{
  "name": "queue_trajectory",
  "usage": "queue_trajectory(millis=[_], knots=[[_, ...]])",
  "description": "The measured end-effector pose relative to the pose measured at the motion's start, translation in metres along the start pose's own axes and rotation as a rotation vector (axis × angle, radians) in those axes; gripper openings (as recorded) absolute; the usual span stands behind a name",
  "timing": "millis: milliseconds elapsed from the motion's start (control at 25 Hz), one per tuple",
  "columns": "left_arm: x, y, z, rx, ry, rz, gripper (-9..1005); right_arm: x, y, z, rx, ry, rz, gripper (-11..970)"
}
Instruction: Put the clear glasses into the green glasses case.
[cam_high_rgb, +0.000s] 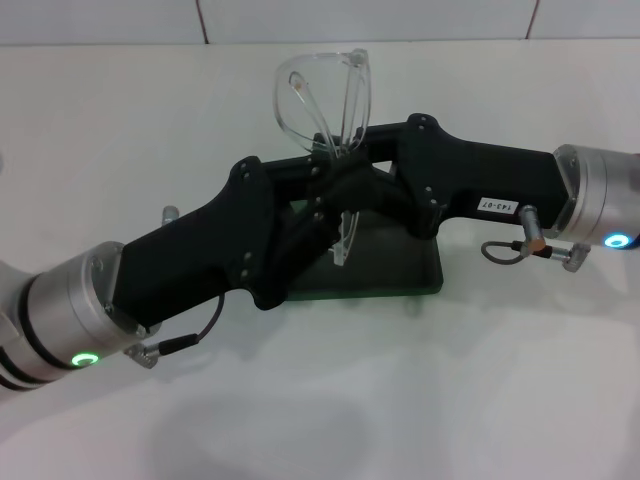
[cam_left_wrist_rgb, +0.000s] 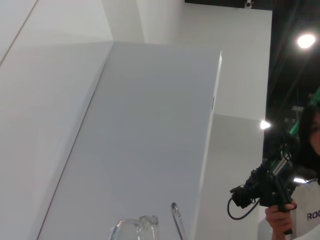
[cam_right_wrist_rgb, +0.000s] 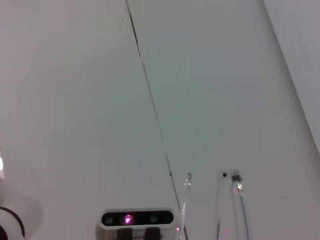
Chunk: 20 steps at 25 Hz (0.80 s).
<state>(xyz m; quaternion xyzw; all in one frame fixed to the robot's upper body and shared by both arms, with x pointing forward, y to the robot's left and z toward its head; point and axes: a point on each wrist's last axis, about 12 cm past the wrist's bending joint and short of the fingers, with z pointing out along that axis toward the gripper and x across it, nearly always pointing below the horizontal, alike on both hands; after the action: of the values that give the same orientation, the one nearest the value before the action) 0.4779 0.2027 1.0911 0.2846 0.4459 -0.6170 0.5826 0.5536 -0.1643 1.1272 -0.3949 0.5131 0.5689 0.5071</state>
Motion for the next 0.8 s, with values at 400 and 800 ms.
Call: queue_trajectory(millis=[400,800], knots=[[-0.0003,-0.0004,-0.0010,-0.002,-0.003,0.001,111,0.0007,0.0002,-0.0002,0.001,0.003,0.000,111],[-0.0017,0.0004,-0.0028,-0.018,-0.014,0.007,111,0.0022,0.0012,0.0002,-0.007,0.014,0.003,111]])
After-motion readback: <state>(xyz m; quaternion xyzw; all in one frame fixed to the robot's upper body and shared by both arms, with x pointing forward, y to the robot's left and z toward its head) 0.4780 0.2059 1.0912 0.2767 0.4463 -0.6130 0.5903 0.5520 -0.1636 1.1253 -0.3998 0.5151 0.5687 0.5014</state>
